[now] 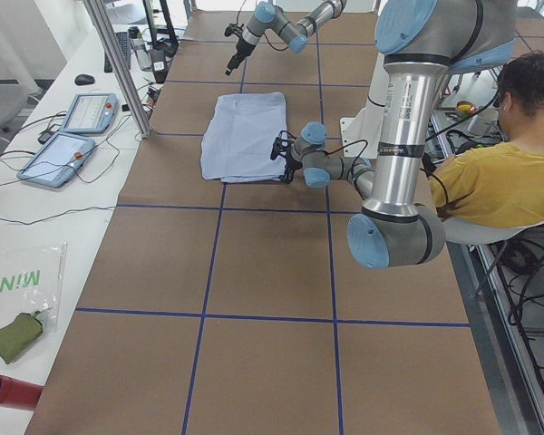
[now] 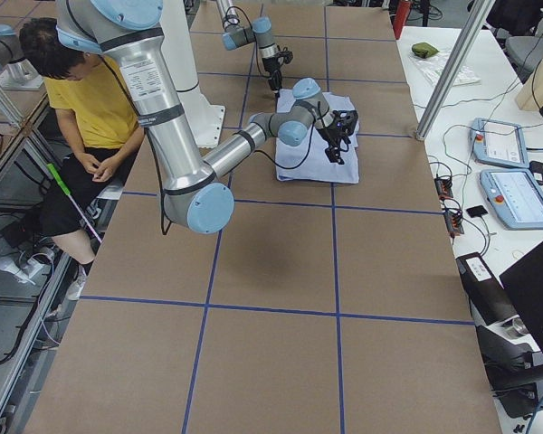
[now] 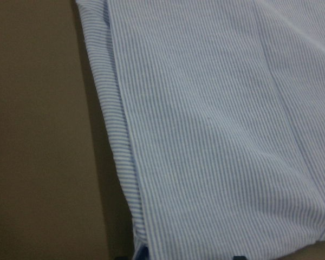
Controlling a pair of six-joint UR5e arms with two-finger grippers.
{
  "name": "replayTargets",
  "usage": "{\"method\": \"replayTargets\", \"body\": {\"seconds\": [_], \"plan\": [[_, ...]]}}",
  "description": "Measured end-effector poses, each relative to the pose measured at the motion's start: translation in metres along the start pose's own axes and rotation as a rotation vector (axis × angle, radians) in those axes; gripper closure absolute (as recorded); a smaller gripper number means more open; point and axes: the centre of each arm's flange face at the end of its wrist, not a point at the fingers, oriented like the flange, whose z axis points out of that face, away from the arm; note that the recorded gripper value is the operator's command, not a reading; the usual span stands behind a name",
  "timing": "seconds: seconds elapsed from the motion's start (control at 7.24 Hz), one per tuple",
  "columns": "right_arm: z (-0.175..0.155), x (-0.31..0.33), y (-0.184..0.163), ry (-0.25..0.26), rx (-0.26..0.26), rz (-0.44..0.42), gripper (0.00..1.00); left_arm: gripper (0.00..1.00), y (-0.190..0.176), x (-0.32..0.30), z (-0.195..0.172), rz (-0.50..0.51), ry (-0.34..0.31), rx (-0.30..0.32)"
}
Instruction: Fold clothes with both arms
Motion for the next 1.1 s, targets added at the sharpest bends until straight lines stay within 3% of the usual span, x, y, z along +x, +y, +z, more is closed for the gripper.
{"method": "replayTargets", "body": {"seconds": [0.69, 1.1], "plan": [[0.001, -0.002, 0.006, -0.001, -0.004, -0.005, 0.0, 1.0, -0.004, -0.003, -0.007, -0.021, -0.009, 0.033], [0.001, -0.007, 0.017, -0.008, -0.015, -0.01, 0.0, 1.0, -0.07, -0.059, -0.01, 0.097, -0.118, 0.127]]}}
